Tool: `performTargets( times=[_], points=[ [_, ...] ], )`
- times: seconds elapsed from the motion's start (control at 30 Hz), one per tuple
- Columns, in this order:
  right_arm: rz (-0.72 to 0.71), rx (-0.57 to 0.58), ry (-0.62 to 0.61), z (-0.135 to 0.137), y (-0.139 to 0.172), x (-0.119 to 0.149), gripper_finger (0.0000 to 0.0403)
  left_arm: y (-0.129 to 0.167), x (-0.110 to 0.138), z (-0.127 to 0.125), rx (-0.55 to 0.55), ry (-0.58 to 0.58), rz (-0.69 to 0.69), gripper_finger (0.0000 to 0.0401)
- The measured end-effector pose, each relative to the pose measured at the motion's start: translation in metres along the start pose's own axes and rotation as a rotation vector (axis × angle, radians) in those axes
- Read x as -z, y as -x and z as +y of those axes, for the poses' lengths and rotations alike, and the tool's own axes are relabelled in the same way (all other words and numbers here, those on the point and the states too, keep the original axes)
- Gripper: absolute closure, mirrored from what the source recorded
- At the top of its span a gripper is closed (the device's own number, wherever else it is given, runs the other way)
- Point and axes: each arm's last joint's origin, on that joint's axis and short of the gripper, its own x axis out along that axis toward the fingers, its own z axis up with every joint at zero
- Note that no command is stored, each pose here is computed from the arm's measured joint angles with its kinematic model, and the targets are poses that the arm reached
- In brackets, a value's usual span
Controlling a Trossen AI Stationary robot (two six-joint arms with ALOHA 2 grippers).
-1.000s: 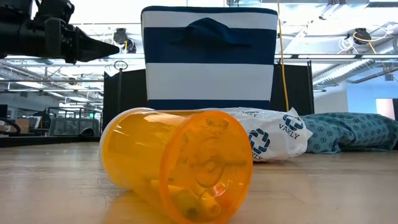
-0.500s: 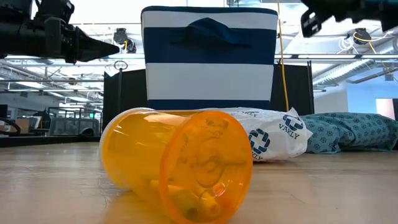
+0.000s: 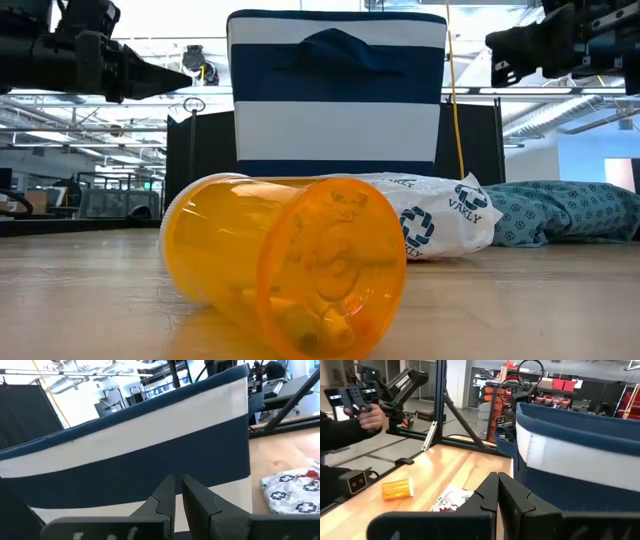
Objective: Pick & place medical supplies in basket/bin
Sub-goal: Put the orange medicine bottle into the blue bin
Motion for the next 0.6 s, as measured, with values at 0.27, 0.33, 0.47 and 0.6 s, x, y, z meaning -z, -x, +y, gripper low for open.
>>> performTargets(
  times=[0.27,0.33,0.47,0.6],
  points=[
    [-0.024,0.005,0.040,0.003,0.003,0.017,0.0402,-0.002,-0.007,-0.004,0.125,0.017,-0.031,0.0366],
    [-0.029,0.006,0.050,0.003,0.003,0.017,0.0403,-0.006,-0.019,-0.007,0.175,0.002,-0.029,0.0366],
    [-0.040,0.005,0.065,0.003,0.004,0.016,0.0403,-0.022,-0.043,-0.022,0.265,-0.061,0.059,0.0366],
    [-0.048,0.005,0.067,0.003,0.004,0.015,0.0403,-0.043,-0.069,-0.054,0.353,-0.186,0.131,0.0366]
  ],
)
